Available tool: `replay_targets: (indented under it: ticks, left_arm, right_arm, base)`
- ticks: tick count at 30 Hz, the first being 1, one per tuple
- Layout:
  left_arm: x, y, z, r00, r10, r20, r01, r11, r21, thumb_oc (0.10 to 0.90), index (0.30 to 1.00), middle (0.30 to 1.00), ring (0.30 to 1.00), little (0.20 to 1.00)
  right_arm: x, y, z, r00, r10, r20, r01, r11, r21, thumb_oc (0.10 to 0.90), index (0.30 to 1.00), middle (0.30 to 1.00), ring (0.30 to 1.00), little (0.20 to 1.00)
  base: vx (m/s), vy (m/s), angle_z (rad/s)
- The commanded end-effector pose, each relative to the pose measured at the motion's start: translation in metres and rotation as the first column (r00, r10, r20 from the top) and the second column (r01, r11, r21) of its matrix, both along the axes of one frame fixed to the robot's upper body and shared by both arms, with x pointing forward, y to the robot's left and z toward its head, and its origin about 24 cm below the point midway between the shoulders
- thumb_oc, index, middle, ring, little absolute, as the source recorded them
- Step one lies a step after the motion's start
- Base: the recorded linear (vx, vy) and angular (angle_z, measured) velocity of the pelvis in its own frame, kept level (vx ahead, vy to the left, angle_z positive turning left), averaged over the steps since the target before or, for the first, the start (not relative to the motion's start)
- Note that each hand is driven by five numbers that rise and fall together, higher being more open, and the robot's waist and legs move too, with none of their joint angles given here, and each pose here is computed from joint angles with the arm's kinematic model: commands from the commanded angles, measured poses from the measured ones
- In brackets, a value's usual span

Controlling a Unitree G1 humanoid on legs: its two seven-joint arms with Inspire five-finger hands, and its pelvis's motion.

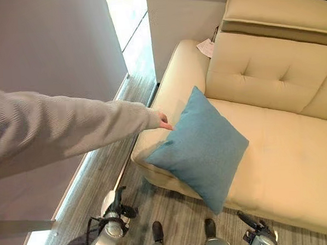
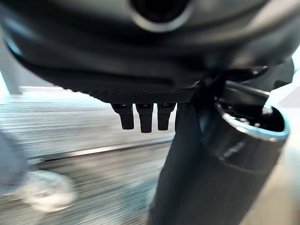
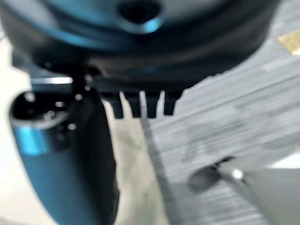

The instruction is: Pick up all the scattered cushions and arrange them neatly on the sofa.

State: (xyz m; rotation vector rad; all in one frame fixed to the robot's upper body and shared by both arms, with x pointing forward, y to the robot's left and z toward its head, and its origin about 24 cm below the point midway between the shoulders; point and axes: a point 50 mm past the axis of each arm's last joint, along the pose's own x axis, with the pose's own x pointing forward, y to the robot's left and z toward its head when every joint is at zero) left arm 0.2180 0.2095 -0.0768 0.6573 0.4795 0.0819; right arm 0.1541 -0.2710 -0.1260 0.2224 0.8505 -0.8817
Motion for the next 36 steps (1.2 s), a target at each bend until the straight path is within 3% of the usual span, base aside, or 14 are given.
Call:
replay_targets:
  ticks: [1, 4, 6, 9, 12, 21, 24, 29, 30, 31, 32, 34, 36]
  left_arm:
    - [0.042, 0.008, 0.048, 0.965, 0.023, 0.262, -0.026, 1.0, 0.008, 0.8, 0.9, 0.9, 0.9, 0.9]
    - [0.049, -0.001, 0.058, 0.947, 0.035, 0.319, -0.022, 0.999, -0.045, 0.8, 0.9, 0.9, 0.9, 0.9]
    - [0.053, -0.017, 0.066, 0.933, 0.005, 0.36, 0.027, 0.996, -0.083, 0.8, 0.9, 0.9, 0.9, 0.9]
    - [0.053, -0.027, 0.067, 0.93, -0.023, 0.367, 0.061, 0.994, -0.092, 0.8, 0.9, 0.9, 0.9, 0.9]
    - [0.056, -0.039, 0.067, 0.931, -0.046, 0.361, 0.095, 0.988, -0.119, 0.8, 0.9, 0.9, 0.9, 0.9]
    - [0.053, -0.051, 0.061, 0.942, -0.079, 0.327, 0.134, 0.979, -0.152, 0.8, 0.9, 0.9, 0.9, 0.9]
    - [0.046, -0.045, 0.053, 0.953, -0.078, 0.292, 0.126, 0.981, -0.149, 0.8, 0.9, 0.9, 0.9, 0.9]
    - [0.025, -0.029, 0.025, 0.989, -0.025, 0.148, 0.049, 0.986, -0.161, 0.8, 0.9, 0.9, 0.9, 0.9]
    - [0.02, -0.025, 0.018, 0.994, -0.009, 0.112, 0.027, 0.987, -0.161, 0.8, 0.9, 0.9, 0.9, 0.9]
    - [0.015, -0.024, 0.013, 0.997, -0.003, 0.083, 0.016, 0.987, -0.161, 0.8, 0.9, 0.9, 0.9, 0.9]
    - [0.011, -0.022, 0.008, 0.998, 0.005, 0.057, 0.004, 0.987, -0.162, 0.8, 0.9, 0.9, 0.9, 0.9]
    - [0.001, -0.018, -0.004, 1.0, 0.025, -0.01, -0.026, 0.987, -0.157, 0.8, 0.9, 0.9, 0.9, 0.9]
    - [-0.001, -0.016, -0.007, 0.999, 0.039, -0.028, -0.043, 0.987, -0.158, 0.8, 0.9, 0.9, 0.9, 0.9]
  right_arm:
    - [0.04, -0.023, 0.035, 0.979, -0.049, 0.2, 0.068, 0.994, -0.089, 0.8, 0.9, 0.9, 0.9, 0.9]
    - [0.066, -0.011, 0.047, 0.964, 0.044, 0.26, -0.017, 0.994, -0.106, 0.8, 0.9, 0.9, 0.9, 0.9]
    - [0.094, 0.006, 0.068, 0.919, 0.097, 0.383, -0.056, 0.991, -0.118, 0.8, 0.9, 0.9, 0.9, 0.9]
    - [0.107, 0.017, 0.075, 0.905, 0.144, 0.401, -0.1, 0.987, -0.128, 0.8, 0.9, 0.9, 0.9, 0.9]
    - [0.127, 0.042, 0.083, 0.874, 0.274, 0.401, -0.233, 0.961, -0.15, 0.8, 0.9, 0.9, 0.9, 0.9]
    - [0.134, 0.063, 0.082, 0.841, 0.398, 0.365, -0.36, 0.917, -0.172, 0.8, 0.9, 0.9, 0.9, 0.9]
    - [0.127, 0.054, 0.082, 0.81, 0.481, 0.335, -0.421, 0.875, -0.241, 0.8, 0.9, 0.9, 0.9, 0.9]
    - [0.092, 0.022, 0.059, 0.886, 0.386, 0.257, -0.343, 0.919, -0.197, 0.8, 0.9, 0.9, 0.9, 0.9]
    - [0.084, 0.015, 0.054, 0.907, 0.341, 0.247, -0.304, 0.936, -0.176, 0.58, 0.571, 0.571, 0.571, 0.571]
    - [0.076, 0.011, 0.049, 0.922, 0.309, 0.232, -0.278, 0.948, -0.157, 0.425, 0.338, 0.338, 0.338, 0.338]
    - [0.068, 0.007, 0.044, 0.937, 0.281, 0.207, -0.255, 0.956, -0.142, 0.4, 0.3, 0.3, 0.3, 0.3]
    - [0.048, -0.003, 0.031, 0.969, 0.192, 0.157, -0.179, 0.979, -0.095, 0.4, 0.3, 0.3, 0.3, 0.3]
    - [0.041, -0.004, 0.026, 0.977, 0.166, 0.132, -0.157, 0.984, -0.08, 0.8, 0.9, 0.9, 0.9, 0.9]
  base:
    - [0.15, -0.14, -0.04]
    - [0.1, -0.113, 0.03]
    - [0.07, -0.112, -0.01]
    - [0.0, -0.067, 0.06]
    - [-0.04, -0.048, 0.14]
    - [0.02, -0.027, 0.09]
    - [0.01, -0.002, 0.0]
    - [0.05, -0.003, 0.07]
    - [0.04, 0.004, 0.09]
    - [0.03, 0.004, 0.04]
    - [0.0, 0.0, 0.0]
    - [0.0, 0.0, 0.0]
    - [-0.01, -0.006, -0.02]
